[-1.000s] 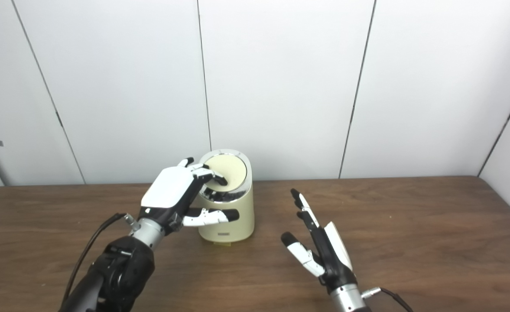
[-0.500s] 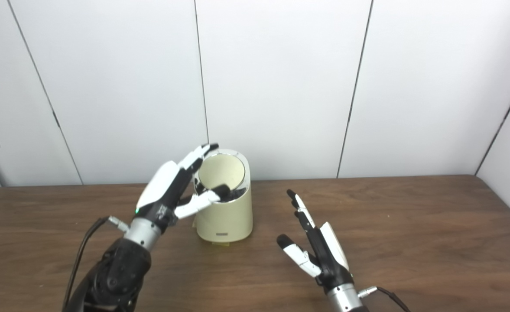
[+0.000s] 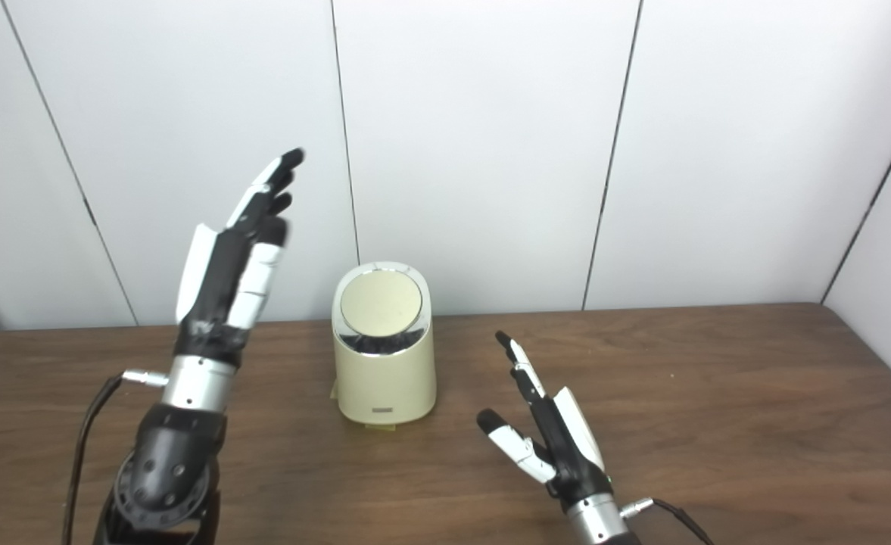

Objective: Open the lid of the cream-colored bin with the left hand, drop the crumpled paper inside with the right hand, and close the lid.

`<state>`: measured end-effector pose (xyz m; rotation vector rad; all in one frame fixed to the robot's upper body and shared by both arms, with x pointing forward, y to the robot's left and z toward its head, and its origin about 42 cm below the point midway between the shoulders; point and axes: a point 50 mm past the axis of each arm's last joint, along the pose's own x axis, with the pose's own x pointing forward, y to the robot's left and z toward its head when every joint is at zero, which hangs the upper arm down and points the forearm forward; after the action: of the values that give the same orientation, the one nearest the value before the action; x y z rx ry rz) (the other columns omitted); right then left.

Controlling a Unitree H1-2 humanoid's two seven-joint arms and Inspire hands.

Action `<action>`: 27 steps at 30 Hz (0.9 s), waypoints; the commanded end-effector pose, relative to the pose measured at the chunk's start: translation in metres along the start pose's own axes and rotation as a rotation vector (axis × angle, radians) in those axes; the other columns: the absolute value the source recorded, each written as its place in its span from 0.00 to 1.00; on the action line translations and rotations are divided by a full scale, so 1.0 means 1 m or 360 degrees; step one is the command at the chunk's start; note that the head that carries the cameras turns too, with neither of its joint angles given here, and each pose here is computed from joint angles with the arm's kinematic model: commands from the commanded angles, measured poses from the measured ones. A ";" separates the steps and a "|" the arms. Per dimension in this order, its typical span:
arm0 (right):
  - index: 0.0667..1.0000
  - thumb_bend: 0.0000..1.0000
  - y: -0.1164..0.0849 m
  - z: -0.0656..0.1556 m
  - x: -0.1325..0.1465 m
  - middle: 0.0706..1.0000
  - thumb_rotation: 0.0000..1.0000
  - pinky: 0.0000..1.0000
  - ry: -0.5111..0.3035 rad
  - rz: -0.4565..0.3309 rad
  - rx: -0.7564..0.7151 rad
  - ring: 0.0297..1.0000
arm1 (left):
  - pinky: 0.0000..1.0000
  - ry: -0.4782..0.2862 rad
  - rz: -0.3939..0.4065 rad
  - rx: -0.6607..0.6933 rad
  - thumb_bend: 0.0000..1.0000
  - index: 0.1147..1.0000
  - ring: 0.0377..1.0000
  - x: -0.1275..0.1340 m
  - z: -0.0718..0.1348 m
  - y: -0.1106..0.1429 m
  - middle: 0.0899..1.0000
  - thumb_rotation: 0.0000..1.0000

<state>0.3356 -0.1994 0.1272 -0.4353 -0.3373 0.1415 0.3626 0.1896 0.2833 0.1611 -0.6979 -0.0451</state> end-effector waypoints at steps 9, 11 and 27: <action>0.96 0.23 0.007 -0.020 -0.018 0.97 1.00 0.93 0.0094 -0.0096 0.0187 0.96 | 0.81 0.0213 0.0068 -0.0101 0.22 0.82 0.83 -0.092 -0.040 0.026 0.84 0.83; 0.94 0.22 0.007 -0.020 -0.017 0.95 1.00 0.91 0.0102 -0.0120 0.0199 0.94 | 0.79 0.0258 0.0043 -0.0078 0.21 0.80 0.83 -0.108 -0.049 0.026 0.82 0.84; 0.81 0.23 -0.004 -0.041 -0.018 0.83 0.81 0.81 0.0098 -0.0265 0.0301 0.85 | 0.80 0.0493 0.0150 -0.0055 0.13 0.83 0.85 -0.160 -0.101 0.028 0.84 0.86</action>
<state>0.3490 -0.2188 0.1218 -0.2087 -0.3688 -0.0055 0.3111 0.2465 0.1272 0.0775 -0.4223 0.0551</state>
